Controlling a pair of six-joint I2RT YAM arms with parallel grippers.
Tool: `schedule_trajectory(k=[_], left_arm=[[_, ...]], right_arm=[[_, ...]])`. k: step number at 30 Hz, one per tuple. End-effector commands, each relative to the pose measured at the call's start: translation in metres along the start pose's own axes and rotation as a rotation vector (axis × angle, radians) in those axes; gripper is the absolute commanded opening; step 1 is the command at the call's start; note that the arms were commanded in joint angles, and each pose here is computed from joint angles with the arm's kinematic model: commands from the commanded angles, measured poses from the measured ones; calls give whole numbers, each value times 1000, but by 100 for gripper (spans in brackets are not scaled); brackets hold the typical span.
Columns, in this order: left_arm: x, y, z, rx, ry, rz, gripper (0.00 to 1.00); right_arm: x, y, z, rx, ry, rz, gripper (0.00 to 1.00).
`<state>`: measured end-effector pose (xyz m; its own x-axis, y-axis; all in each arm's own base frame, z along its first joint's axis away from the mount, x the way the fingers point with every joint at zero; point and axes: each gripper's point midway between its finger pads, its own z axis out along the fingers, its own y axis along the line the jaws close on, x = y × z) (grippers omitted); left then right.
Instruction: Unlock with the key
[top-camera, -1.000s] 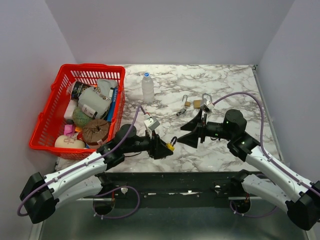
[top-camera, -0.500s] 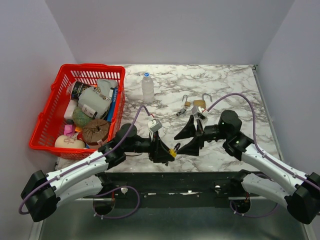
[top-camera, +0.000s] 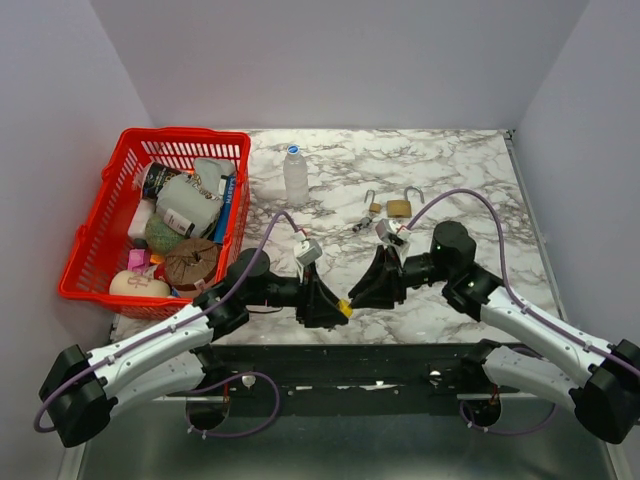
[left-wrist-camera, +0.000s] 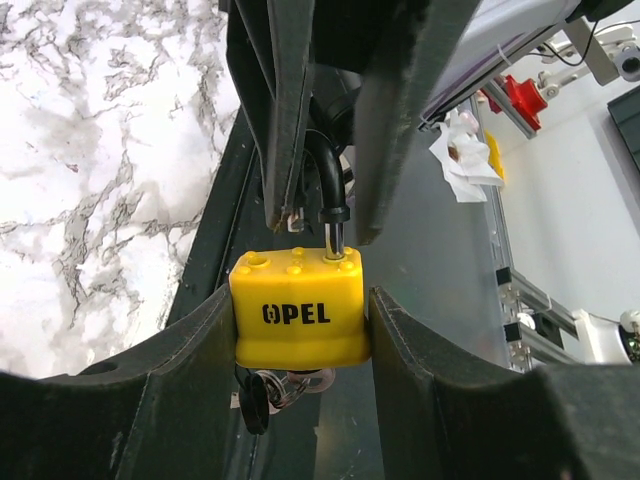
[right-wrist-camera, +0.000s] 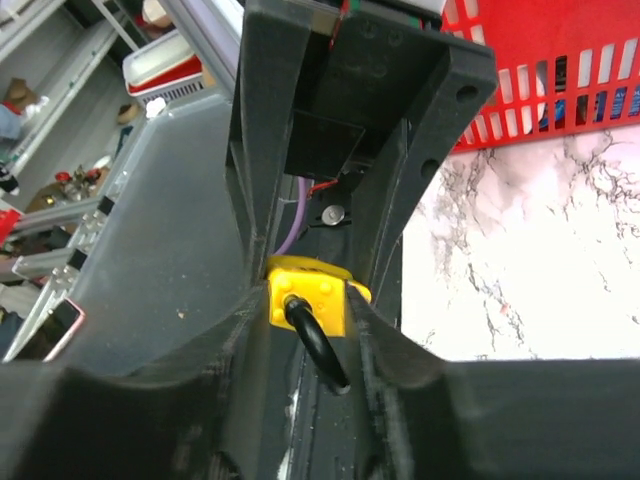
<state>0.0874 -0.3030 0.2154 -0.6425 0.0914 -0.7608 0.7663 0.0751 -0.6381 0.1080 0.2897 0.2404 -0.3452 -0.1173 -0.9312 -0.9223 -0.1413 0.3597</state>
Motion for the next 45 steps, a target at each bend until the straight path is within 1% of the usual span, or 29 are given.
schedule_trajectory(k=[1, 3, 4, 5, 7, 8, 10, 12, 14, 15, 16, 19, 20, 22, 23, 25, 26, 27, 29, 34, 35, 36, 37, 38, 39, 41, 42, 44, 45], left_arm=[[-25, -9, -4, 3, -91, 78, 0], [-24, -1, -5, -48, -83, 76, 0], [-30, 13, -6, -127, -105, 101, 0], [-26, 25, -8, -195, -85, 86, 0], [-30, 55, -15, -366, -103, 86, 0], [-28, 67, -20, -438, -81, 92, 0], [-25, 85, -23, -525, -61, 89, 0], [-28, 99, -26, -617, -70, 89, 0], [-22, 111, -24, -689, -45, 75, 0], [-30, 117, -26, -754, -71, 72, 0], [-21, 120, -19, -774, -37, 67, 0], [-12, 134, -16, -848, -30, 13, 0], [-12, 137, -15, -855, -41, 2, 0], [-4, 149, -15, -893, -40, -18, 0], [-5, 153, -13, -900, -45, -21, 0], [3, 163, -7, -915, -17, -36, 0], [4, 167, -3, -911, -13, -53, 0], [1, 166, 4, -896, -14, -69, 0], [6, 171, 16, -878, 11, -97, 0], [3, 191, 28, -907, 39, -116, 0], [7, 196, 26, -931, 66, -129, 0], [-1, 201, 27, -957, 57, -139, 0], [5, 215, 24, -999, 88, -160, 0], [13, 222, 19, -1039, 131, -176, 0], [0, 228, 20, -1079, 112, -174, 0], [13, 248, 14, -1162, 177, -201, 0], [6, 252, 17, -1177, 165, -200, 0], [13, 268, 14, -1234, 190, -221, 0], [3, 271, 19, -1233, 174, -221, 0]], right_arm=[[2, -2, 2, 3, 32, 28, 36], [2, -7, 3, 31, 37, 51, 24], [2, -10, 3, 45, 38, 63, 19], [5, -14, 4, 63, 48, 90, 9], [2, -27, 4, 134, 46, 121, 5], [6, -33, 4, 166, 58, 153, 2], [6, -54, 3, 283, 51, 200, 1], [19, -83, 0, 422, 67, 287, 1], [25, -100, 0, 488, 74, 326, 1], [35, -114, -1, 551, 83, 373, 1], [42, -121, -3, 585, 88, 396, 1], [55, -144, -12, 708, 74, 430, 6], [59, -149, -15, 733, 70, 431, 16], [65, -159, -23, 789, 58, 441, 29], [71, -163, -26, 810, 56, 445, 38], [77, -173, -37, 875, 46, 455, 49], [79, -177, -41, 913, 39, 456, 61], [87, -184, -54, 995, 32, 459, 66], [92, -189, -65, 1065, 13, 459, 72], [94, -183, -98, 1207, -79, 432, 76], [93, -182, -103, 1227, -93, 426, 78], [94, -182, -110, 1259, -104, 422, 78], [86, -178, -115, 1266, -137, 405, 79], [91, -175, -119, 1282, -129, 410, 79], [88, -173, -124, 1298, -147, 403, 79], [82, -164, -131, 1306, -178, 390, 80], [79, -162, -134, 1316, -192, 383, 80], [73, -153, -141, 1324, -215, 370, 80], [70, -150, -145, 1333, -228, 364, 81]])
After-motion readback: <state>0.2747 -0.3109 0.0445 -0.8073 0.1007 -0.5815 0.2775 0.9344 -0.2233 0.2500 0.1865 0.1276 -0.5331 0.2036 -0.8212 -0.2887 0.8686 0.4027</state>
